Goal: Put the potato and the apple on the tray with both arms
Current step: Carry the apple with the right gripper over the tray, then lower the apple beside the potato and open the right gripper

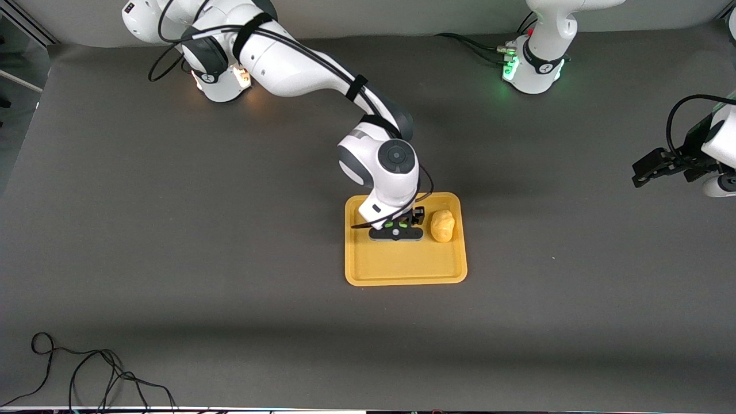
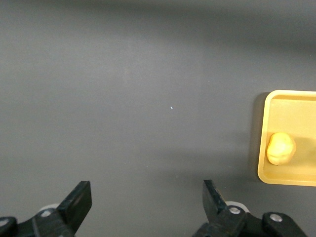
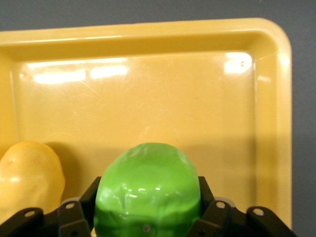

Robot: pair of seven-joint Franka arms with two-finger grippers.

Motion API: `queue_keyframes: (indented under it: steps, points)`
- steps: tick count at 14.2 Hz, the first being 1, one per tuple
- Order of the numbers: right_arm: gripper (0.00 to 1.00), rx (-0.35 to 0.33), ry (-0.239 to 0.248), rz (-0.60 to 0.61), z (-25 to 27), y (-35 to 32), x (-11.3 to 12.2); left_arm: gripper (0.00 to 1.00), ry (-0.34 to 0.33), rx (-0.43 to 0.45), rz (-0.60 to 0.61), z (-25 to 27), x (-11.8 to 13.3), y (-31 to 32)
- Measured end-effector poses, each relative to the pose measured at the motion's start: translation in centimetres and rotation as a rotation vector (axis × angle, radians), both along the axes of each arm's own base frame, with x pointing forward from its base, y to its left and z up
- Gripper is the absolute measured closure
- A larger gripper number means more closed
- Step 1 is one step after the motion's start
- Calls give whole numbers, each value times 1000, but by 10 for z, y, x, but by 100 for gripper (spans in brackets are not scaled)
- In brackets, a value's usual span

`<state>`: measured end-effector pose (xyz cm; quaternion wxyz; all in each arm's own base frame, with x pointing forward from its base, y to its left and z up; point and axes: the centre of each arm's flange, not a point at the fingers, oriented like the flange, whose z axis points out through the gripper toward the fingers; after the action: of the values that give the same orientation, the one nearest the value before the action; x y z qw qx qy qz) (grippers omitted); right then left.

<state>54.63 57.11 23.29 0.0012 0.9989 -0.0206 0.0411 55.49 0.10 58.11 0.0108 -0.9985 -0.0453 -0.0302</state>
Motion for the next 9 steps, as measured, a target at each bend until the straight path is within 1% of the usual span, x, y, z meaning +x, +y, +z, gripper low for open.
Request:
queue_keyframes:
  steps: [4, 9]
  points:
    - [22, -25, -14, 24, -27, 3, -4, 0, -1, 0, -3, 0, 0, -2]
    - [22, 0, -42, 30, -46, 3, -3, 0, -1, -1, -4, 0, 0, -2]
